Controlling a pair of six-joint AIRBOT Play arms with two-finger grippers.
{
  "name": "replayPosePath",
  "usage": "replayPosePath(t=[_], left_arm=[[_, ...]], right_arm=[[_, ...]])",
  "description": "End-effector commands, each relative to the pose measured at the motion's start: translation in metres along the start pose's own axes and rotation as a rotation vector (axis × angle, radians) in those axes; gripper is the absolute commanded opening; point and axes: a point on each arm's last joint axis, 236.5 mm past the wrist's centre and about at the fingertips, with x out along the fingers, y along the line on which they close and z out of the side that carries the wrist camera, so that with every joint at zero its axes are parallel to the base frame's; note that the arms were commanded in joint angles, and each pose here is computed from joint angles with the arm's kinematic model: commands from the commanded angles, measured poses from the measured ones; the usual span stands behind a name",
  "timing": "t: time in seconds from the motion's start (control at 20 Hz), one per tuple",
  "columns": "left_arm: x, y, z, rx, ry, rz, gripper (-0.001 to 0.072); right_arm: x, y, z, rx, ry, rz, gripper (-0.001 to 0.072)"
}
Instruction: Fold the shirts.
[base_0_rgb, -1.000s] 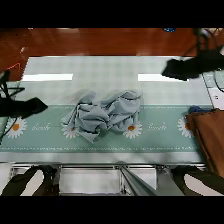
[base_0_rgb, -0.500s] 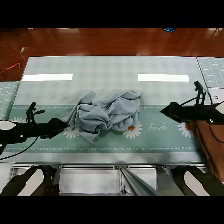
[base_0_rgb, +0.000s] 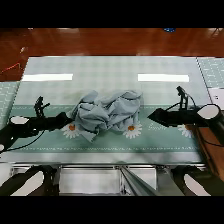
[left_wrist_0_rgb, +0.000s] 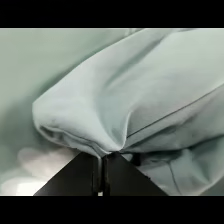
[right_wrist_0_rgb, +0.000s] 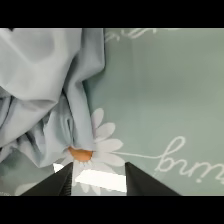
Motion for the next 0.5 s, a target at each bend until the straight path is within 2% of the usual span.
replayPosePath(t=[0.0,0.45], left_arm=[[0.0,-0.019,0.021,0.081,-0.03,-0.031,0.0019],[-0.007,-0.037,0.032,0.112,-0.034,-0.066,0.0019]], right_arm=[[0.03,0.001,-0.01,0.043,0.065,-0.002,0.0393],[0.084,0.008,0.006,0.137,0.185,0.081,0.0392]])
